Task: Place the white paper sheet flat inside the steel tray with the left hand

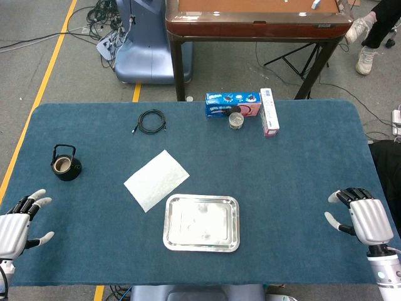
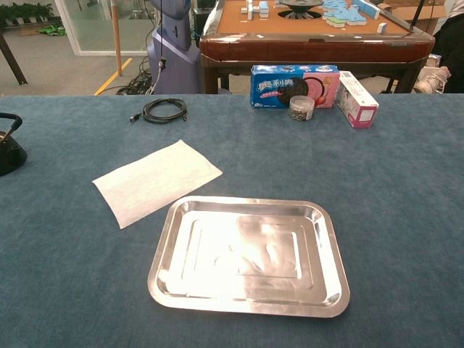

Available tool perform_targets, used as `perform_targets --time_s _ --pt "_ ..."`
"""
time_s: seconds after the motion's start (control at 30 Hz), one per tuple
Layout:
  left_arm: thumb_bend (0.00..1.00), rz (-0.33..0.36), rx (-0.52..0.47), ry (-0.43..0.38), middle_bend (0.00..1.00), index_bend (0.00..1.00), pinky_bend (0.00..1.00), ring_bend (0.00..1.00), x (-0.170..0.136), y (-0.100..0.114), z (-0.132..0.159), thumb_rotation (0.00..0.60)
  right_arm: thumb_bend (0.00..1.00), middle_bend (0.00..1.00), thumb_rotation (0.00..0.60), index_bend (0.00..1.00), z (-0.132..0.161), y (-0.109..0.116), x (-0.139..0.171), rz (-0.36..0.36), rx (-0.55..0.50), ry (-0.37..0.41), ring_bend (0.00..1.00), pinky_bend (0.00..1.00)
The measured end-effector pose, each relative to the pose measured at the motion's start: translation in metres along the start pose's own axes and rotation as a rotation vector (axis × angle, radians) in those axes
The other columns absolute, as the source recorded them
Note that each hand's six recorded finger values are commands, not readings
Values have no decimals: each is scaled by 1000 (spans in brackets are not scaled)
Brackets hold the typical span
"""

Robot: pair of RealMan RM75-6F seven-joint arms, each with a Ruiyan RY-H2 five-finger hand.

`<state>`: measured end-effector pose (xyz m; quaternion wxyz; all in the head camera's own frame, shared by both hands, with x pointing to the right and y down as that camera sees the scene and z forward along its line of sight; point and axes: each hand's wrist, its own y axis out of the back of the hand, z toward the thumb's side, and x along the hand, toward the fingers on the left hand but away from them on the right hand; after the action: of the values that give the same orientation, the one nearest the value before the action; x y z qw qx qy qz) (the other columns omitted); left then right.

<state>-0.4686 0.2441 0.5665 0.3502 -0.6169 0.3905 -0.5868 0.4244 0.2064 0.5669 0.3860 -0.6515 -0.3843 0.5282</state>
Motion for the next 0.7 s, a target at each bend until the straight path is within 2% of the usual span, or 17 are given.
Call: perform_targets --time_s 0.27,0.43,0.6,0.7 --pt "90 2 5 0 177 266 359 172 2 -4 0 600 261 496 600 479 6 10 8 -29 -21 18 361 322" --pt "91 25 -32 -32 177 338 359 161 2 -1 7 600 261 496 600 479 4 12 9 -35 -34 9 361 322" --pt "90 61 -44 -103 155 395 355 125 9 5 17 600 261 496 600 479 1 15 10 -41 -39 2 361 323" --pt "90 72 -61 -160 101 452 270 48 16 8 27 600 261 496 600 479 1 17 10 -50 -46 5 361 323"
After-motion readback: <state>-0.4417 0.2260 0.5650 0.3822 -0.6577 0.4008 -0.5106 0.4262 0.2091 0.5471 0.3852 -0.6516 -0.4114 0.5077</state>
